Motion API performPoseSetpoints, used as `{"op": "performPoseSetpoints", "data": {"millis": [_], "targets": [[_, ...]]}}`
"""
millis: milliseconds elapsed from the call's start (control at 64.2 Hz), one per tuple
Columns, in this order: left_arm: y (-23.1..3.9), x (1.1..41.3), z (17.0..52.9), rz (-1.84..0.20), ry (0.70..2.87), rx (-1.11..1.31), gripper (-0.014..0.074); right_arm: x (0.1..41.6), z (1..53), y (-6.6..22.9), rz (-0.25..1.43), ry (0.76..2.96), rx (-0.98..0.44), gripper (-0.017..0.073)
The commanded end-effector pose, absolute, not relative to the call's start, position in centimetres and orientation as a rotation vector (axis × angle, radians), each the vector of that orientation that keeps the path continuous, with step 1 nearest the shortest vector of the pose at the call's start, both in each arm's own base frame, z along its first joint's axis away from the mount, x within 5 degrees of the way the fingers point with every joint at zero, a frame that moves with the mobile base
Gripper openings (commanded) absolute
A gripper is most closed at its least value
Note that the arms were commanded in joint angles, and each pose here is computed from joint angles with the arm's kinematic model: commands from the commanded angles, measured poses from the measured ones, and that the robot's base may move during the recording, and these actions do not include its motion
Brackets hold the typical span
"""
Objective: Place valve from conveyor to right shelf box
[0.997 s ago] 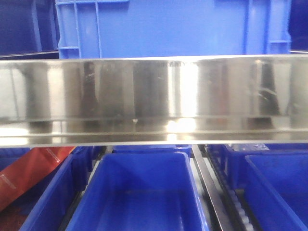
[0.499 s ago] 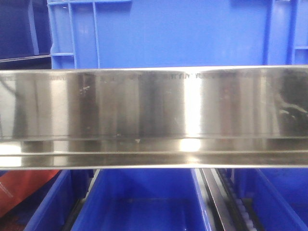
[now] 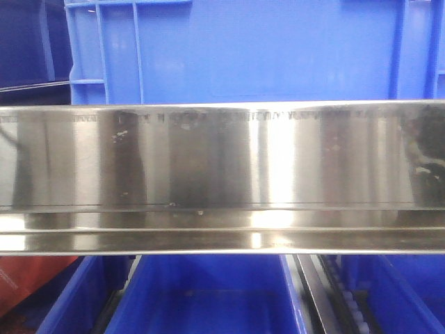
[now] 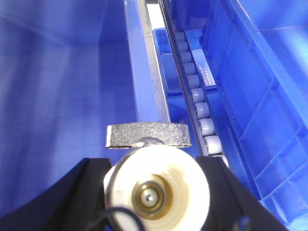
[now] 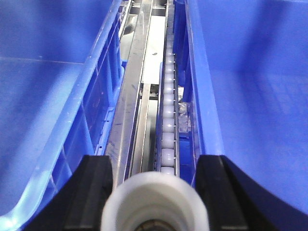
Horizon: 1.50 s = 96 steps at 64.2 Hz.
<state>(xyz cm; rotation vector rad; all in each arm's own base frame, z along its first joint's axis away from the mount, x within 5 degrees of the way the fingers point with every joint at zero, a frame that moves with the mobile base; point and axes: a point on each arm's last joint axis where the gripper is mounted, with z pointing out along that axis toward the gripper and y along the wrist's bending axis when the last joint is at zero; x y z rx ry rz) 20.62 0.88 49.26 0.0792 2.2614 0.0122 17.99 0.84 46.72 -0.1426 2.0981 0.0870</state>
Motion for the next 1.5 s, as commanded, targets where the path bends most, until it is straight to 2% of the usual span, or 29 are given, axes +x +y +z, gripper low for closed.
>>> {"op": "performPoseSetpoints", "data": {"millis": [0,826,1122,1324,1480], "targets": [[0.7,20.3,50.1,0.007,2.197,0.077,-0.0111,17.7,47.9,0.8,0.075,2.008,-0.138,-0.0154],[0.7,20.3,50.1,0.007,2.197,0.077,-0.0111,18.1,48.7,0.7,0.064,1.919,-0.122,-0.0154],[0.7,20.8,50.7,0.008,2.113,0.07,-0.0111,18.2,49.0,0.7,0.06,1.888,-0.117,-0.0154],[-0.3,22.3,51.7,-0.165,2.009,0.072,-0.0111,18.7,50.7,1.2,0.135,1.824,-0.108,-0.0154],[-2.8,25.2,52.7,-0.312,1.968,0.213,-0.0111,20.3,53.7,3.1,0.19,1.737,-0.212,-0.0154]]}}
